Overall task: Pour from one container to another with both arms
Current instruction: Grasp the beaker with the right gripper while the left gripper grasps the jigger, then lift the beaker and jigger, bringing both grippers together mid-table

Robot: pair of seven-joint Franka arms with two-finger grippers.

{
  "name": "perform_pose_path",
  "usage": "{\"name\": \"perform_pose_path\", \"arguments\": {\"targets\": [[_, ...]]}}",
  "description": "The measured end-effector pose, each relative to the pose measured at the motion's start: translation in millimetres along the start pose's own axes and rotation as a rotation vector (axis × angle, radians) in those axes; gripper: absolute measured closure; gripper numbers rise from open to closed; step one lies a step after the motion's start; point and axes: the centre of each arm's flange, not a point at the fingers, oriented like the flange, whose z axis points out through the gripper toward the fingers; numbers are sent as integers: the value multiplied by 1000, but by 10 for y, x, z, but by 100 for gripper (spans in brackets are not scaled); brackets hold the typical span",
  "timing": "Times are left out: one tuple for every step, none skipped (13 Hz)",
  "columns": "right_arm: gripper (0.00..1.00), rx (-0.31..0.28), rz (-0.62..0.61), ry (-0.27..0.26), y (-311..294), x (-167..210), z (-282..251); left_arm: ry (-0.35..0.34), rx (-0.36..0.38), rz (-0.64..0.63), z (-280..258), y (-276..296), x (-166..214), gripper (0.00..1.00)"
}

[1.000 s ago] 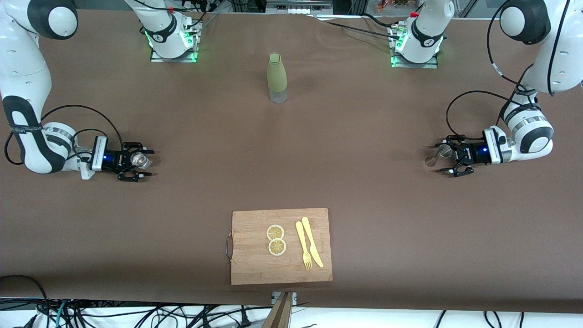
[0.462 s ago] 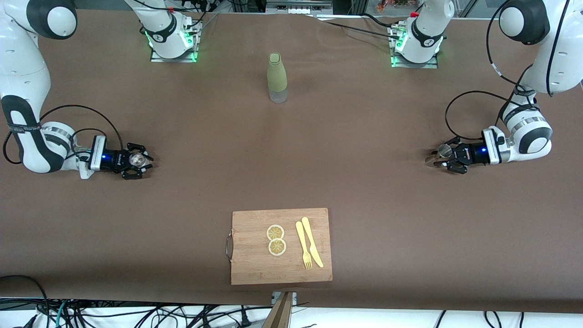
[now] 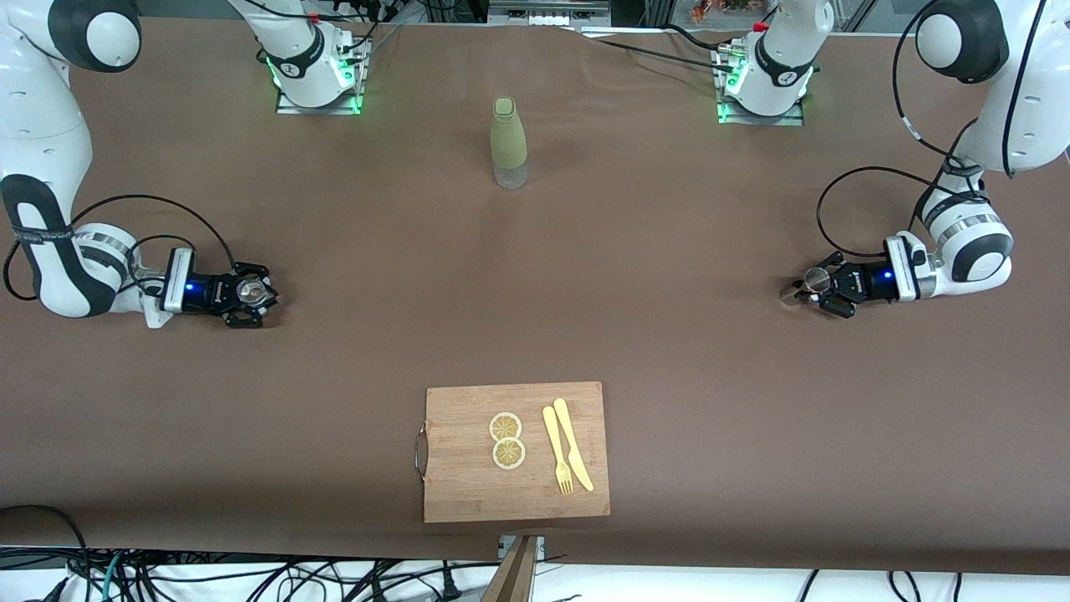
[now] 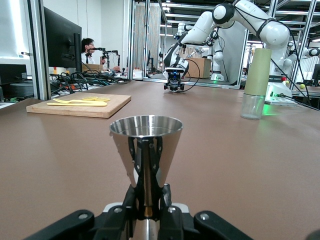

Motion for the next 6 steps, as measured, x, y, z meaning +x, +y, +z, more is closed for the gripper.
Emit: {"name": "perform_pose_path", "arguments": {"targets": [[86,-2,-5,12,25,25,42,0,-2,1,8,-3,2,79],[86,-8,-11,31,66,62,105,0,-9,4,46,-19,14,79],[86,-16,-18,52,108,105,170,-1,-25,11,128,-59,45,79],[86,-20,-25,74,149,152,238,-1,-49,21,255,-129,101,79],[86,-18,-31,94,192,204,323,3,-82,37,439,-215,178,79],[86,-16,-36,111,236,256,415,10,-121,57,673,-304,271,79]]}}
